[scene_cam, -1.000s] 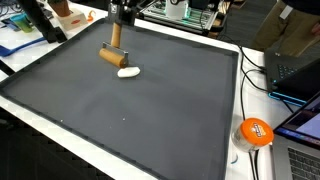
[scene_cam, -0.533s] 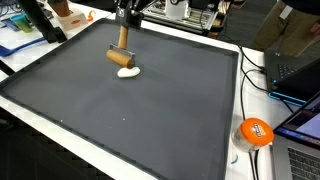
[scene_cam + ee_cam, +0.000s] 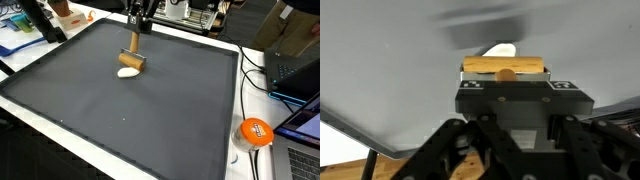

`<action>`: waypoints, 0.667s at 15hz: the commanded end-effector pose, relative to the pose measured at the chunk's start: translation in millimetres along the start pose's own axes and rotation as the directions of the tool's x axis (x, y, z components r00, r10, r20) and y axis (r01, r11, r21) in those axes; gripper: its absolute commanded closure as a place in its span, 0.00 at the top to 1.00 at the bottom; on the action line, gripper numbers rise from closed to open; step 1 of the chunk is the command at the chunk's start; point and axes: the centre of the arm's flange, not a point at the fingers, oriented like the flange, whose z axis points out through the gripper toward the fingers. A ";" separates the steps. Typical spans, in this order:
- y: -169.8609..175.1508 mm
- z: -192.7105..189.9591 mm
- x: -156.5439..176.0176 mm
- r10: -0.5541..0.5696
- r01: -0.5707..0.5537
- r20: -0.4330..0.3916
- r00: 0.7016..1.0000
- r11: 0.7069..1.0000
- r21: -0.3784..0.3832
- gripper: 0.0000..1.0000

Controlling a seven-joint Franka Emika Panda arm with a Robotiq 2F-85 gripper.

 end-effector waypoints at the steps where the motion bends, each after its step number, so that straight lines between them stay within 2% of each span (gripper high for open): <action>1: -2.2 -3.4 -11.9 0.019 -0.019 -0.025 1.000 1.000 -0.003 0.22; 10: -2.8 -3.1 -7.8 0.092 -0.085 -0.124 0.988 0.995 0.053 0.22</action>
